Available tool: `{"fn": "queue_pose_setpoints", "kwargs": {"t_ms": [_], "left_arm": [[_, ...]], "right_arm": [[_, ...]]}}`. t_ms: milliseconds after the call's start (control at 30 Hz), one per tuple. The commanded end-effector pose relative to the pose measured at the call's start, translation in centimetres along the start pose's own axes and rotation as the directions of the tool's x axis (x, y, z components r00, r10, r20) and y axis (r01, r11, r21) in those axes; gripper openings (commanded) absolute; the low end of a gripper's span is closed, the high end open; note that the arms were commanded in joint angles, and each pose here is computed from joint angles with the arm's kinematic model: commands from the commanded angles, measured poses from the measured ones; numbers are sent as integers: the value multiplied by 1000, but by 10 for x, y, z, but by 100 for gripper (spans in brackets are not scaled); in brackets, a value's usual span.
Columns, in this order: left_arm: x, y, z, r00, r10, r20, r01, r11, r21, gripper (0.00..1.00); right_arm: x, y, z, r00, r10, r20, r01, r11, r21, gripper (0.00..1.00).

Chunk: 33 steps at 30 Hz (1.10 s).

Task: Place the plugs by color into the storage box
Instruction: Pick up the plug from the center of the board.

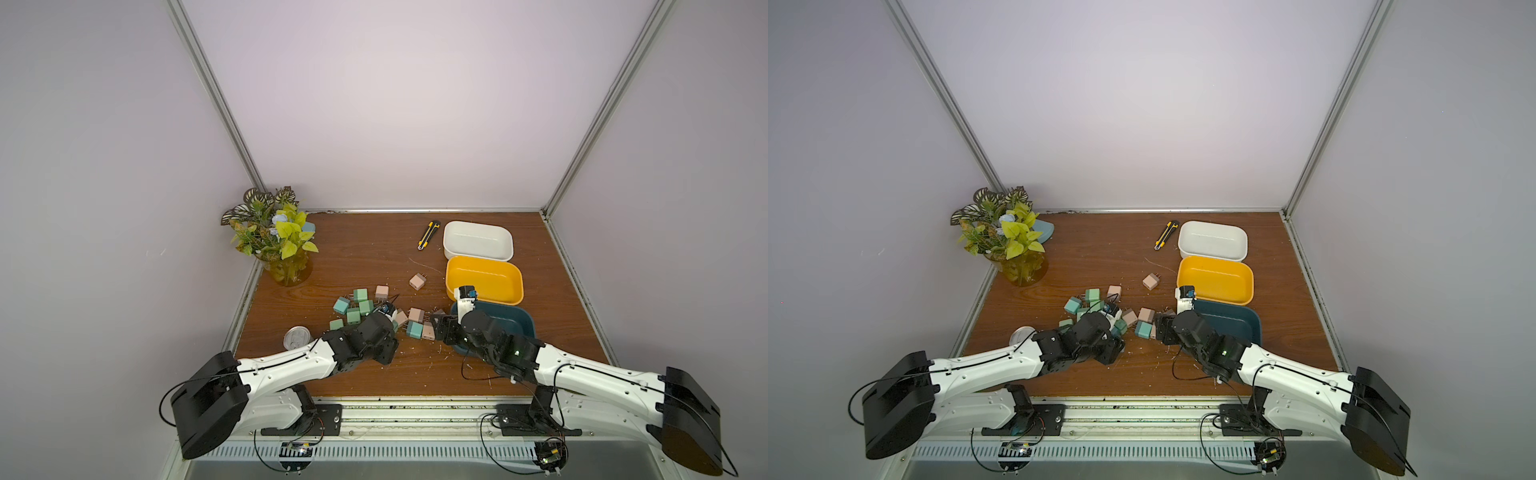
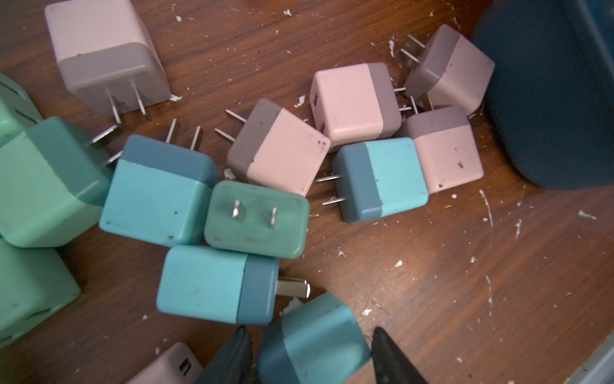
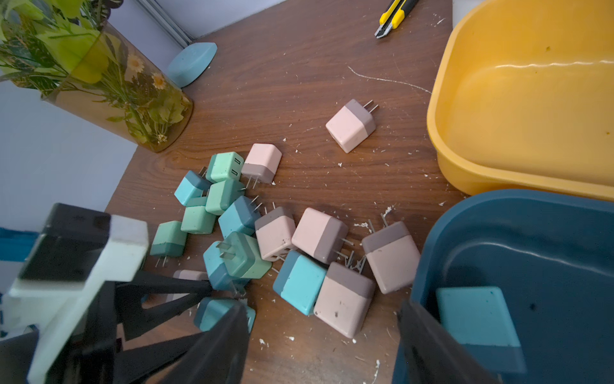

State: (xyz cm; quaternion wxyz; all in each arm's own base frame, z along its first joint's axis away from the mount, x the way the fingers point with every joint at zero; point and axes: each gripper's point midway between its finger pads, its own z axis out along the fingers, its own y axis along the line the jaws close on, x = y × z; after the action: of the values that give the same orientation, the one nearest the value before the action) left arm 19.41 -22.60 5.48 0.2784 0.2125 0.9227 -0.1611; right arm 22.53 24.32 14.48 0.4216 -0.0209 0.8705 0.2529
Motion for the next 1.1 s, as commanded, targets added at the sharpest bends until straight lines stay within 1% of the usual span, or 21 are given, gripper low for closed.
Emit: {"fn": "queue_pose_setpoints", "kwargs": {"t_ms": [0,200,500,867,1067], "left_arm": [[9,3,3,1000,8,-30,-8,1000,-15,59],[9,5,2,999,16,-47,-18,999,-37,56],[-5,2,-4,999,26,-31,-28,999,-45,51],[-27,-7,-23,999,9,43,-9,1000,-9,48],[-35,-10,-30,998,9,55,-9,1000,-2,46]], "right_arm": [[-15,24,-2,999,-21,25,23,997,-73,77],[-13,21,4,999,-32,23,33,998,-44,77],[-20,34,5,999,-45,10,45,997,-63,77],[-35,28,-12,997,-18,76,22,998,-58,78],[-44,28,-20,994,-18,107,24,998,-62,78]]}}
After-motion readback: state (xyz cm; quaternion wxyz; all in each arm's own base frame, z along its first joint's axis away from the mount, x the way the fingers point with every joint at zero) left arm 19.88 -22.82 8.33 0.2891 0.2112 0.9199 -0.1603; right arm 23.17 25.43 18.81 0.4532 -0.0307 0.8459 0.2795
